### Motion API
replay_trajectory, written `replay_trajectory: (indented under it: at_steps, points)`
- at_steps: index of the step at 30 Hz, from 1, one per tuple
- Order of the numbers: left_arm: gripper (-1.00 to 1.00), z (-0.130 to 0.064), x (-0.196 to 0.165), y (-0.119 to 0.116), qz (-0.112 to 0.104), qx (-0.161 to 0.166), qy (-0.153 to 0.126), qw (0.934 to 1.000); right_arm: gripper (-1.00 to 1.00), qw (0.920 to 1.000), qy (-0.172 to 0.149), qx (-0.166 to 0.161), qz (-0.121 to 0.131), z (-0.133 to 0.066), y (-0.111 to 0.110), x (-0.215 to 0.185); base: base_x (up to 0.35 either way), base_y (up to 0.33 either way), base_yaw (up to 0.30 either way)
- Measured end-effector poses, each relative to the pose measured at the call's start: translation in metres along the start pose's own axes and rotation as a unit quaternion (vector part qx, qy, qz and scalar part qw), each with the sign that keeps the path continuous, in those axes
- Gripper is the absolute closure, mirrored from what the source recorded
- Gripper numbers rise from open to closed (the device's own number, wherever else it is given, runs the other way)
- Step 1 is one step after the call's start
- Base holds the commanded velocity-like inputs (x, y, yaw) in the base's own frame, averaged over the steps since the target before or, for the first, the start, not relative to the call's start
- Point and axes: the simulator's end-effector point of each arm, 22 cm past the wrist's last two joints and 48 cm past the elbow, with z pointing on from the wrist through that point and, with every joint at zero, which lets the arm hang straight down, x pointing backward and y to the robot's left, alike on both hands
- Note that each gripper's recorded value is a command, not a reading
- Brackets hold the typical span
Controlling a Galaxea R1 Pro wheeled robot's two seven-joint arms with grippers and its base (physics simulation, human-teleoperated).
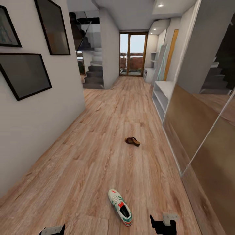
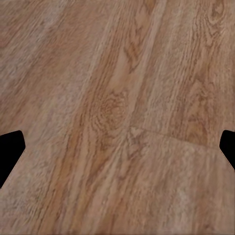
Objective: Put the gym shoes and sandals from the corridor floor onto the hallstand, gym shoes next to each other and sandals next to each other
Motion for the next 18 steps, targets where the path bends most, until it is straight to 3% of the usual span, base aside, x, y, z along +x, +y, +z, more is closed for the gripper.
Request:
replay_trajectory:
  at_steps: [8, 18]
  points:
    - [-1.0, 0.0, -0.0001, -0.0002, 0.0, 0.0, 0.0, 1.0, -1.0, 1.0, 0.0, 0.0, 0.0, -0.0001, -0.0004, -0.0001, 0.2, -0.141, 0.013]
    - [-1.0, 0.0, 0.0004, -0.0001, 0.0, 0.0, 0.0, 1.0, -1.0, 1.0, 0.0, 0.0, 0.0, 0.0001, -0.0004, 0.0001, 0.039, -0.03, 0.001]
